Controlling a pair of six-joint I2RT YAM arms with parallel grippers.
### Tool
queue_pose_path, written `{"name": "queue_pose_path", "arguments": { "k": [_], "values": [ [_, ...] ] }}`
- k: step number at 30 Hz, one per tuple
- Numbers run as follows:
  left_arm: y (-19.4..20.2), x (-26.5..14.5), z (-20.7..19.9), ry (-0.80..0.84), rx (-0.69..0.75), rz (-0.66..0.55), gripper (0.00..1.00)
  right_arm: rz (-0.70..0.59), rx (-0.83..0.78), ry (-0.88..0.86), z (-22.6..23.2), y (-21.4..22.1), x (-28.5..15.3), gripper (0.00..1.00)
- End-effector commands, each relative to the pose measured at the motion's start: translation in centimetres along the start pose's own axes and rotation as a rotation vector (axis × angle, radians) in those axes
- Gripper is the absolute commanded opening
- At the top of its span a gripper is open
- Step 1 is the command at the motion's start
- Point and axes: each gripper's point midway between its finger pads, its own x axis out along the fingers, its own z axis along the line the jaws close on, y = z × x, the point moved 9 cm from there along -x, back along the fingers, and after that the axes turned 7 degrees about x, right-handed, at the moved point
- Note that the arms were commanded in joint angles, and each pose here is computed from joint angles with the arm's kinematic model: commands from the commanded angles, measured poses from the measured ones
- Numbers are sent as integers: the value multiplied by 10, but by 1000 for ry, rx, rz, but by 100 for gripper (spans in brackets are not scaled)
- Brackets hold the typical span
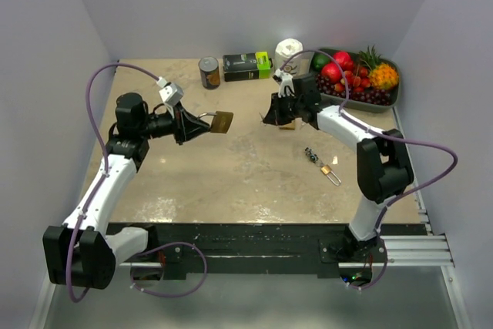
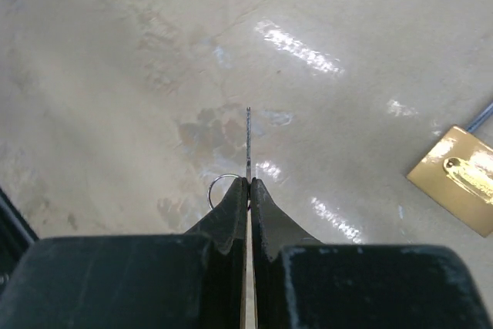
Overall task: Lock with the key
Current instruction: Place the key at the center of the board.
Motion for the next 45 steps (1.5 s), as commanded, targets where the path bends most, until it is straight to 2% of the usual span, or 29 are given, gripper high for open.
{"name": "queue_pose_path", "arguments": {
  "k": [1, 11, 20, 29, 32, 33, 35, 39, 40, 43, 44, 45],
  "values": [
    [-20, -5, 2, -77, 101, -65, 0, -150, 120, 121, 0, -28, 16, 0],
    [-10, -7, -1, -105, 85, -59, 0, -108, 180, 200, -24, -21, 56, 0],
    [-5, -9, -2, -108, 88, -51, 0, -88, 209, 292, -42, -16, 73, 0],
    [-3, -5, 4, -104, 82, -45, 0, -59, 220, 316, -44, -6, 75, 7],
    [-3, -5, 4, -98, 81, -45, 0, -58, 219, 318, -43, -6, 76, 20],
    [-3, -5, 4, -97, 81, -45, 0, -59, 218, 321, -43, -7, 75, 29],
    [-3, -5, 4, -95, 81, -45, 0, -62, 217, 323, -42, -9, 74, 34],
    [-3, -5, 3, -86, 82, -42, 0, -73, 200, 284, -34, -18, 68, 38],
    [-4, -5, 2, -75, 83, -39, 0, -68, 184, 230, -26, -21, 67, 40],
    [-2, -5, 1, -39, 81, -19, 0, -102, 101, 82, -2, -39, 52, 56],
    [-2, -5, -1, -22, 84, -15, 0, -120, 58, 25, 6, -44, 47, 65],
    [1, -7, -4, 1, 81, 5, 0, -130, -20, -57, 18, -50, 35, 68]
  ]
}}
